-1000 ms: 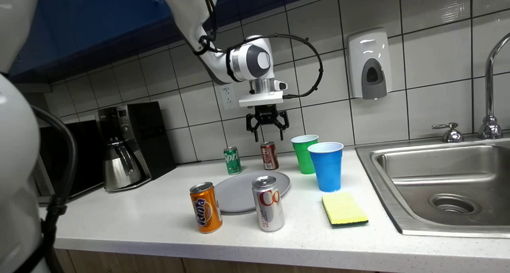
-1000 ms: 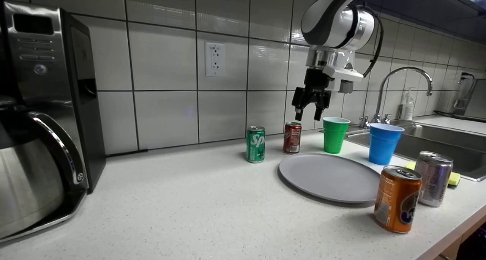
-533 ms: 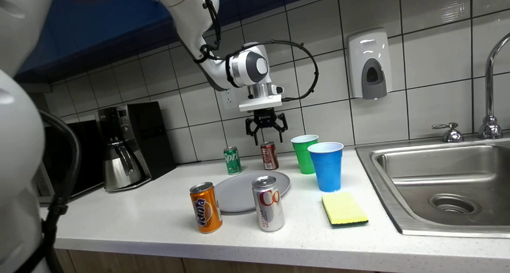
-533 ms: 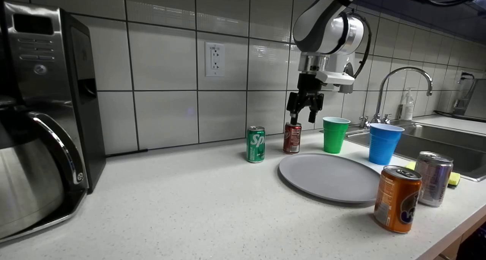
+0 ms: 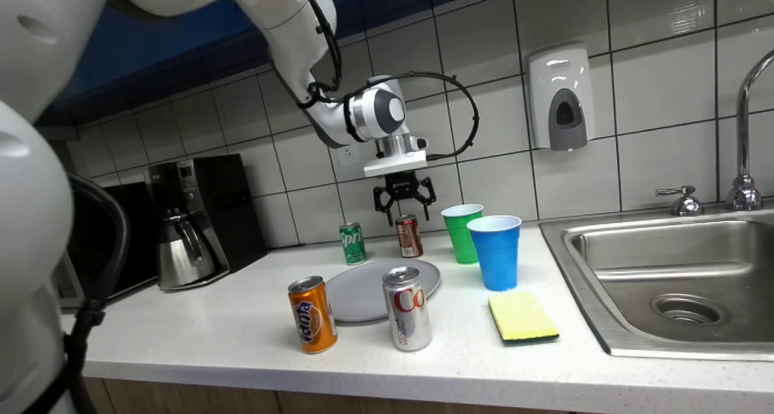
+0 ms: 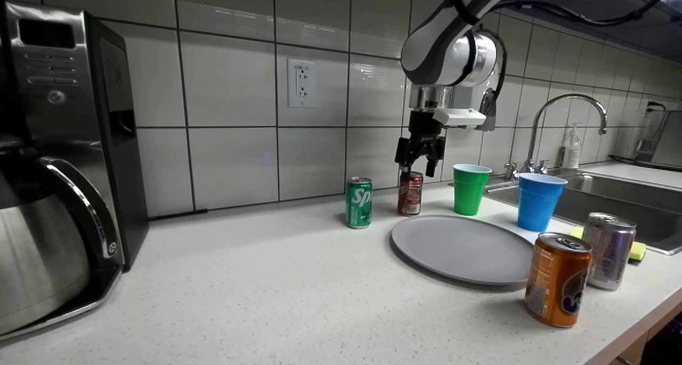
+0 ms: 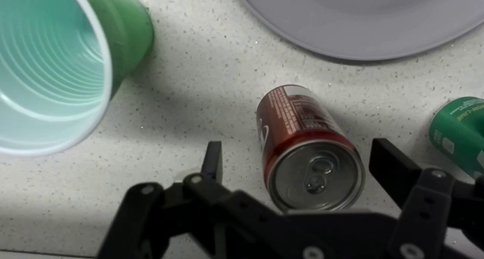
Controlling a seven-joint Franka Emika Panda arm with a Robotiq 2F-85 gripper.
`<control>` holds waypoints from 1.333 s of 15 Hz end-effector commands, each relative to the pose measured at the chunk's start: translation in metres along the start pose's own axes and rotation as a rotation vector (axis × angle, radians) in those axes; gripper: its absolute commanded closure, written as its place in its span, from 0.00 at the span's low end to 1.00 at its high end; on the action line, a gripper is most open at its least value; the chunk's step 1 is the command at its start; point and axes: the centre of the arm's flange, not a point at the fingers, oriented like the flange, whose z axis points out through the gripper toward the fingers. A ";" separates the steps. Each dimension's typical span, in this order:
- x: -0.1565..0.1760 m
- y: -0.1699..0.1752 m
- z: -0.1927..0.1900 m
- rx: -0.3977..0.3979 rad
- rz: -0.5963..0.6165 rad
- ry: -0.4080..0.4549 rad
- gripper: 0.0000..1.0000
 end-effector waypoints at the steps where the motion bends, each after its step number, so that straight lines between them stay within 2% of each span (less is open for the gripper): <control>1: 0.021 -0.001 0.005 -0.022 0.010 -0.006 0.00; 7: 0.033 -0.001 0.012 -0.021 0.010 -0.003 0.00; 8: 0.034 -0.001 0.013 -0.022 0.009 -0.002 0.25; 9: 0.035 -0.001 0.014 -0.023 0.009 -0.001 0.26; 13: 0.036 0.000 0.012 -0.023 0.012 0.003 0.60; 14: 0.035 0.001 0.011 -0.023 0.014 0.003 0.63; 20: 0.028 -0.002 0.000 -0.020 0.015 0.017 0.63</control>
